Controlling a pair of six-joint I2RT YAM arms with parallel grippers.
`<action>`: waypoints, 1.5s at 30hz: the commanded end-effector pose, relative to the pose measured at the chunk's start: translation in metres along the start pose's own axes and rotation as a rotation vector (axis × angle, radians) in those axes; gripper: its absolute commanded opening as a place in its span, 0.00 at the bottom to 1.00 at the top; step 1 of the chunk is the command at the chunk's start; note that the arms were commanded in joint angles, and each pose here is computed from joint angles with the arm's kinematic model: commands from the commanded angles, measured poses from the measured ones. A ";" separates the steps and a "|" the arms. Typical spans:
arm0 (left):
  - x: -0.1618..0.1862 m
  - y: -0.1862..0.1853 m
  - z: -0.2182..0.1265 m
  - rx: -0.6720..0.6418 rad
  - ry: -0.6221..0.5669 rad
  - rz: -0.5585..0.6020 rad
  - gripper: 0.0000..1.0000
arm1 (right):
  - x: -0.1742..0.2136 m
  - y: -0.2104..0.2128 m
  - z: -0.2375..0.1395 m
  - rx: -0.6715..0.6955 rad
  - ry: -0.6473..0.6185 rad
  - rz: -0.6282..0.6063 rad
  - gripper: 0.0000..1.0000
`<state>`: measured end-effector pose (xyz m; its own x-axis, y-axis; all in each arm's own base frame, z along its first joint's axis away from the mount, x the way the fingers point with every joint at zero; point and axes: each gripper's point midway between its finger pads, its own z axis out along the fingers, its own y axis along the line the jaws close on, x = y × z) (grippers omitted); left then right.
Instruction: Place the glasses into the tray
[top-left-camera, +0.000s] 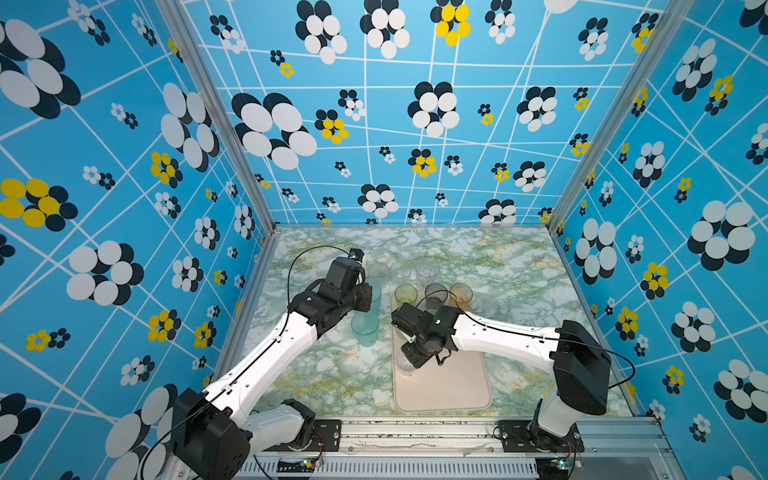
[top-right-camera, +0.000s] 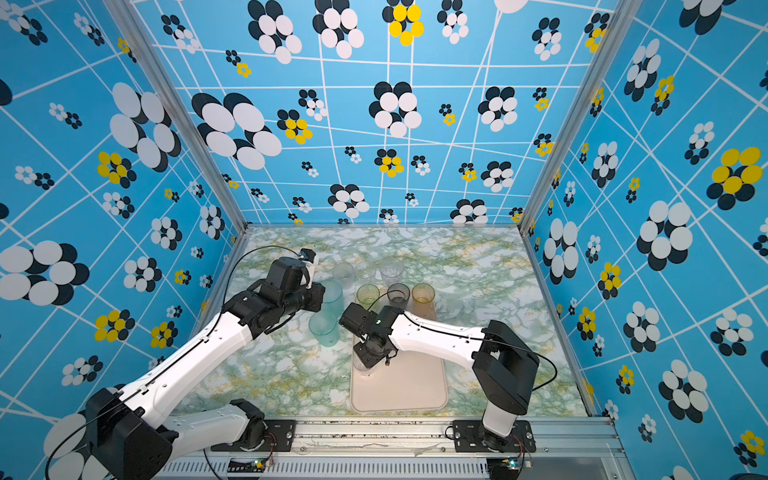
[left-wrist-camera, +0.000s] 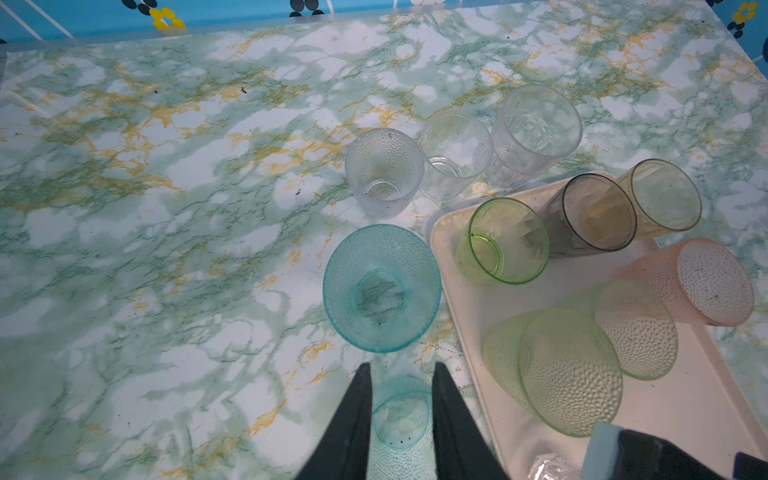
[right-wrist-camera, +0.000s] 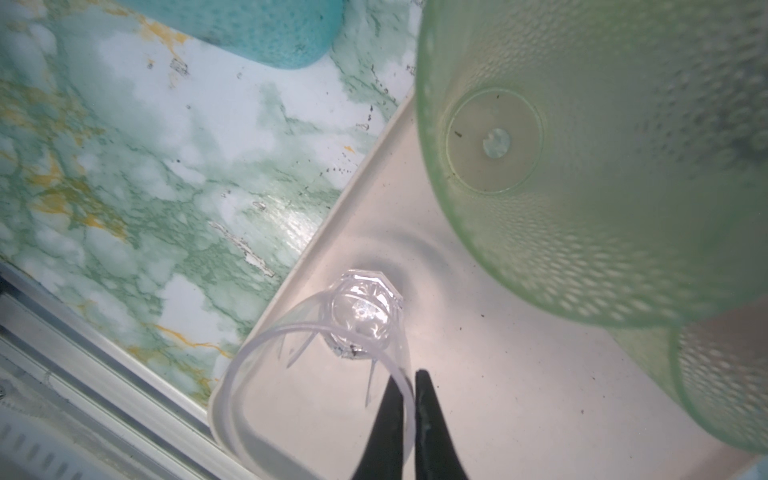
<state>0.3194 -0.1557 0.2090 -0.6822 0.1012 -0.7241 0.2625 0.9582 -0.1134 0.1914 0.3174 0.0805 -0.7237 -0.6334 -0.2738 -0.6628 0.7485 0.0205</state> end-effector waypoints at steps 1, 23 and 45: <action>0.003 0.003 -0.005 -0.004 0.004 0.004 0.28 | -0.003 0.004 0.001 -0.020 0.004 0.009 0.08; 0.006 0.007 -0.008 -0.011 0.005 0.003 0.28 | -0.017 -0.009 0.007 -0.006 -0.022 0.063 0.09; 0.009 0.014 -0.011 -0.026 0.008 -0.005 0.28 | -0.022 -0.009 -0.008 -0.023 -0.064 0.070 0.21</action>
<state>0.3133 -0.1460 0.2101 -0.6834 0.0901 -0.7244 0.2469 0.9624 -0.1132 0.2075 0.3188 0.0799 -0.7498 -0.5933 -0.2929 -0.6290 0.7765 0.0374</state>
